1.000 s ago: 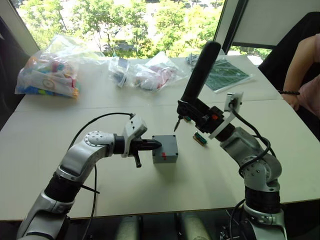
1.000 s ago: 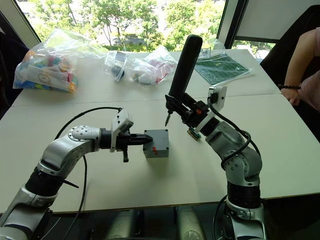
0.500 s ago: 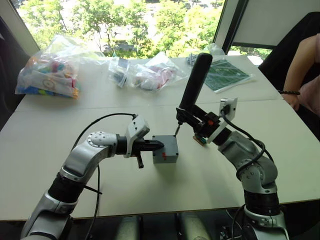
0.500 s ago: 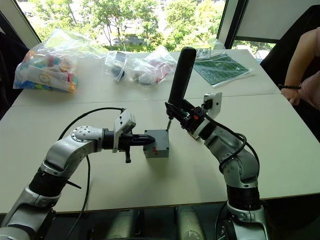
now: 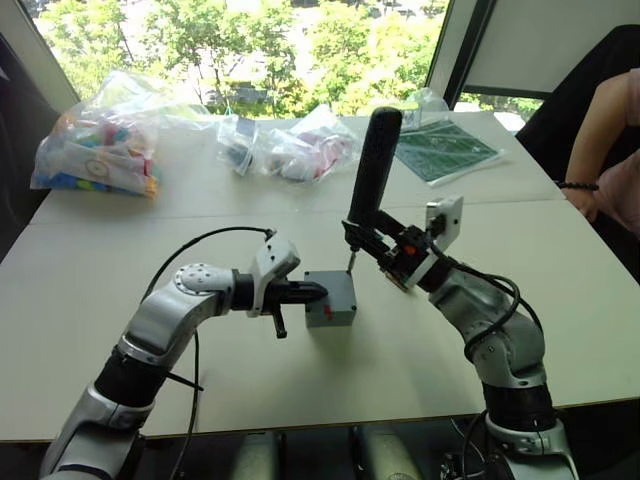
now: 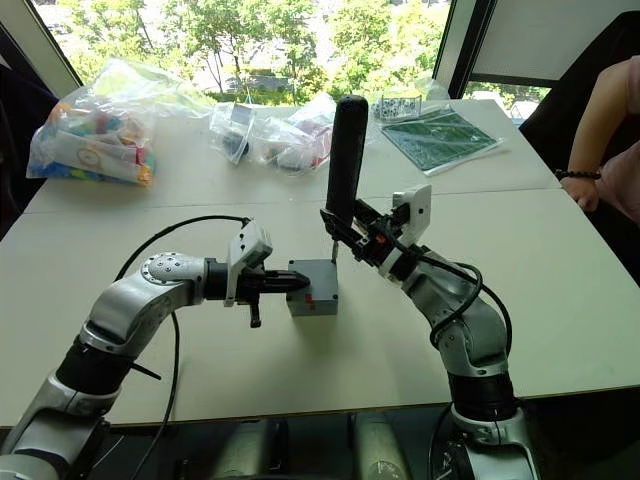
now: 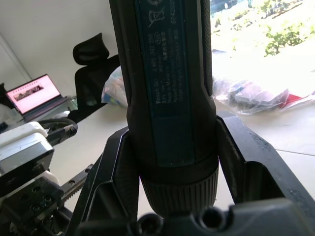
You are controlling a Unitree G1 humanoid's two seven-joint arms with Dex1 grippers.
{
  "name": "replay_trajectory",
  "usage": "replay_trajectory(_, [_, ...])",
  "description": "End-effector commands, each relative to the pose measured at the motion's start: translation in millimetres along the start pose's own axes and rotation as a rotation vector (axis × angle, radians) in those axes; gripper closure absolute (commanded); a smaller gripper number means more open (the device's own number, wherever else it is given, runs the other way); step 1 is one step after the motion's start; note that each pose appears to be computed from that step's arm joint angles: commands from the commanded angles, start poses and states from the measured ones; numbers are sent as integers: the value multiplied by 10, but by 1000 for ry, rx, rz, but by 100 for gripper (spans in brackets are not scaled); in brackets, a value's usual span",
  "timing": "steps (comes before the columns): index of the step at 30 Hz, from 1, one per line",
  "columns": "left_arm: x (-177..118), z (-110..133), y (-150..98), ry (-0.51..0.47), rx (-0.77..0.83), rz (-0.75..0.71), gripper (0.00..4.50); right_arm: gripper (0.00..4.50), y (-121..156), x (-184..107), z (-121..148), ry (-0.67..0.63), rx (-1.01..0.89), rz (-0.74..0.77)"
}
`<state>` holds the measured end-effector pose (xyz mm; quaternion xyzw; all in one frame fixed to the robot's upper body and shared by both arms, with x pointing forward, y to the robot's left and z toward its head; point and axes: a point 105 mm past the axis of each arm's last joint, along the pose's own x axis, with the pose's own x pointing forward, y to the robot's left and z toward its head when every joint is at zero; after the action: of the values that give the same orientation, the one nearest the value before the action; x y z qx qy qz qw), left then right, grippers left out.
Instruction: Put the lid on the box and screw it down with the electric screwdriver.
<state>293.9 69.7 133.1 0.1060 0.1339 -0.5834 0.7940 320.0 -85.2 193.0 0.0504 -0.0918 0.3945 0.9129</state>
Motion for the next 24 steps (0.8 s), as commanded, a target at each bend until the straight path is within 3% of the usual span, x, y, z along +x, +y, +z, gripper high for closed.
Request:
replay_trajectory(1, [4, -36, -31, 15, 3, -5, 450, 270, 70, -11, -134, 50, -46, 25])
replay_trajectory(13, [16, -51, -30, 21, 6, -7, 450, 270, 271, 78, -176, 7, -56, 31])
replay_trajectory(18, [21, -59, -48, 25, 5, -14, 450, 270, 180, -21, -504, 143, -19, -46])
replay_trajectory(24, [25, -73, -58, 28, 3, -18, 450, 270, 164, -98, -634, 160, 59, -103])
